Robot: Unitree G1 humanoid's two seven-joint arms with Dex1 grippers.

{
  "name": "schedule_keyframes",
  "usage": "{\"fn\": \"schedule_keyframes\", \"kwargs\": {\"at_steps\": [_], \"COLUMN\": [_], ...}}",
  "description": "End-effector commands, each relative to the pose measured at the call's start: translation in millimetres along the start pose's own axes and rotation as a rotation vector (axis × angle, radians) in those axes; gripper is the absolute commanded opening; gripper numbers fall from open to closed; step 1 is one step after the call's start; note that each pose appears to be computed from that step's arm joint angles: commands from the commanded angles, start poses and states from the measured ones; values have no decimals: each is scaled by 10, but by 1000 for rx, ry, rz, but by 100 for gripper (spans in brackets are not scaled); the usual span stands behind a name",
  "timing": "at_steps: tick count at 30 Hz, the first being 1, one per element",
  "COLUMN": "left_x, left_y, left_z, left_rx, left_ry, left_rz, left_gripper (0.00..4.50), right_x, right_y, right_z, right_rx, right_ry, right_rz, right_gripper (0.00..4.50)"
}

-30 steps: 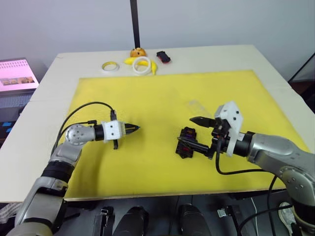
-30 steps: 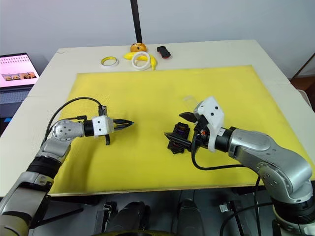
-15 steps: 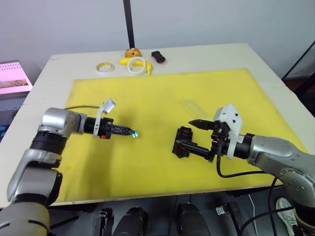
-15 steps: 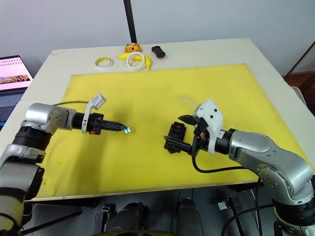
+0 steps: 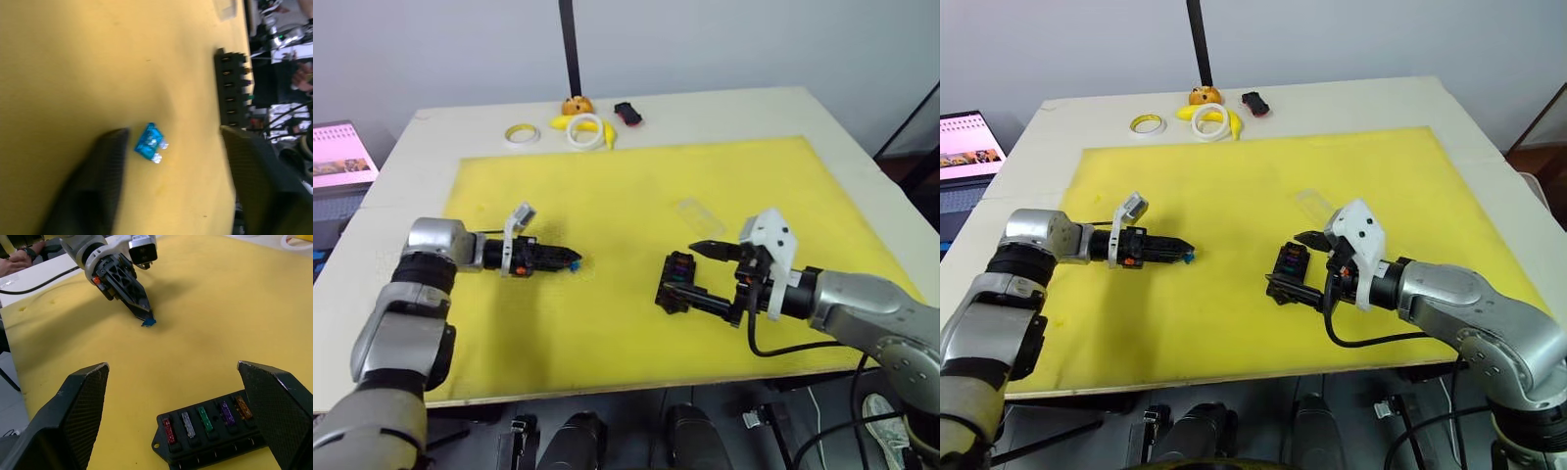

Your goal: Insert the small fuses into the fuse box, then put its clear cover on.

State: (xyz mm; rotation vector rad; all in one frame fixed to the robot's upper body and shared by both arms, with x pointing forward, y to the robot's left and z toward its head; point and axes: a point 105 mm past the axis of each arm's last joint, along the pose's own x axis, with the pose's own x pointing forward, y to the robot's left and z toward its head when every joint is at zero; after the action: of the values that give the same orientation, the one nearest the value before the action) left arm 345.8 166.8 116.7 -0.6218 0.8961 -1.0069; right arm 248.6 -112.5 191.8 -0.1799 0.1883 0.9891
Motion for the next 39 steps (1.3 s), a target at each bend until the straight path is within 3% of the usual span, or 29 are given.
{"fn": "schedule_keyframes", "kwargs": {"at_steps": [1, 6, 12, 27, 31, 39], "left_x": [-364, -493, -390, -42, 27, 133], "left_y": [101, -65, -114, -226, -146, -182], "left_z": [-38, -165, -365, -406, -427, -441], "left_rx": [-51, -89, -173, -188, -224, -255], "left_ry": [-65, -115, -142, -283, -298, -296], "left_rz": [95, 23, -21, -90, -45, -90], "left_gripper": [379, 379, 379, 379, 379, 379], "right_x": [-17, -3, 50, 75, 77, 79], "right_y": [1, -26, -37, -12, -17, -17], "right_z": [107, 135, 161, 134, 138, 128], "right_rx": [-37, -43, -58, -51, -53, -52], "right_ry": [-29, -27, -19, -15, -17, -14], "right_rz": [13, 35, 67, 73, 69, 67], "right_gripper": [450, 450, 450, 450, 450, 450]}}
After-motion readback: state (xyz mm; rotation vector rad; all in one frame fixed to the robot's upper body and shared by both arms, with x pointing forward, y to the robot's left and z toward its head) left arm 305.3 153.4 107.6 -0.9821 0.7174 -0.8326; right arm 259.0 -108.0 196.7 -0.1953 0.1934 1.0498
